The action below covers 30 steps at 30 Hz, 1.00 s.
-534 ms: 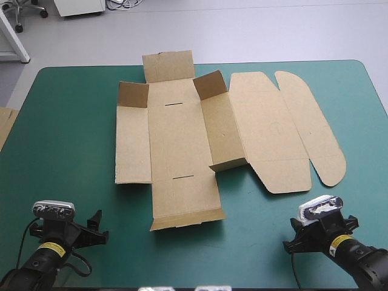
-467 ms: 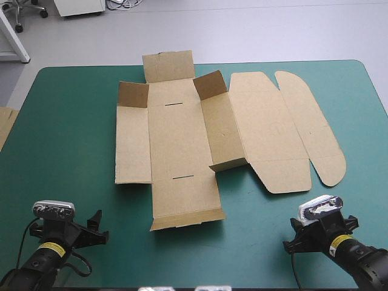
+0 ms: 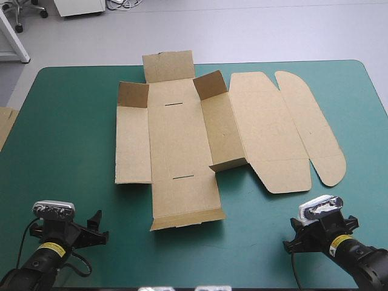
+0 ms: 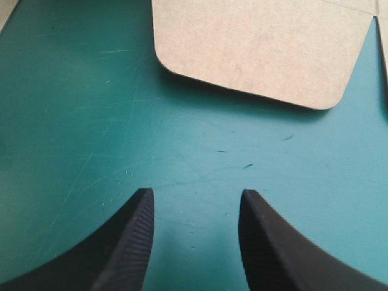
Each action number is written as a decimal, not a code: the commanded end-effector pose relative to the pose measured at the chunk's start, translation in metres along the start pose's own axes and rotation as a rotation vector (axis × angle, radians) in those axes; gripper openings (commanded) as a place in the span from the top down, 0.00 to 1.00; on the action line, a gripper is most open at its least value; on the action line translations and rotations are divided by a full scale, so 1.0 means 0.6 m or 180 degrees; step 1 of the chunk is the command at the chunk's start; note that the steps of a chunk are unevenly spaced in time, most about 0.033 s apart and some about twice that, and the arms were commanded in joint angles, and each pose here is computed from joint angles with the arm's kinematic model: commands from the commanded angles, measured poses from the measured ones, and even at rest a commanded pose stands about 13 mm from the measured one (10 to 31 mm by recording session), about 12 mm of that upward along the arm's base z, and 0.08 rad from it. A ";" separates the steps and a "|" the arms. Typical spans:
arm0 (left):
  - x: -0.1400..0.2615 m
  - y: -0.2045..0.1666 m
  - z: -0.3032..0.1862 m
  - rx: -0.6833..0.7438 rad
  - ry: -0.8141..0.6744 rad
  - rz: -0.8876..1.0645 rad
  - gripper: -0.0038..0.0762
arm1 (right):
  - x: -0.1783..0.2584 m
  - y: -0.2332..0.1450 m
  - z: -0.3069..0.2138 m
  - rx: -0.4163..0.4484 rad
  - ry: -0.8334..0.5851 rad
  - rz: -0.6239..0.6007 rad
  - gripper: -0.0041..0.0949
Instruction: Fold the box
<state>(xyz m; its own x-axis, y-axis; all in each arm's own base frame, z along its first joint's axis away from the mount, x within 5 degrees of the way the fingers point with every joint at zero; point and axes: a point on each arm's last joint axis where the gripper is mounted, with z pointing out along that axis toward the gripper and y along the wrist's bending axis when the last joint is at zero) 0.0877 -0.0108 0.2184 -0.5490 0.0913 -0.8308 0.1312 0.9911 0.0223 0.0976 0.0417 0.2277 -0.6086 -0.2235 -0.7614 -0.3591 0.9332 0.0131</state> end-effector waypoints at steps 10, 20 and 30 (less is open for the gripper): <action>-0.051 0.000 -0.017 0.0016 -0.0325 -0.0041 0.33 | -0.020 0.001 -0.006 -0.0016 -0.0234 -0.0005 0.53; -0.203 -0.015 -0.033 0.0358 0.0032 -0.0549 0.33 | -0.020 0.001 -0.006 -0.0017 -0.0240 -0.0005 0.53; -0.283 -0.030 0.065 0.0752 0.0362 -0.0669 0.33 | -0.023 0.002 -0.008 -0.0029 -0.0258 0.0015 0.53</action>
<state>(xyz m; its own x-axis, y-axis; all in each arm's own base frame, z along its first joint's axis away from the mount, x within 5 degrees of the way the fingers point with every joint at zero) 0.1935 -0.0448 0.3289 -0.7033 -0.0227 -0.7105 0.1789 0.9617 -0.2078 0.0974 0.0417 0.2275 -0.6137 -0.2164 -0.7593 -0.3546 0.9348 0.0202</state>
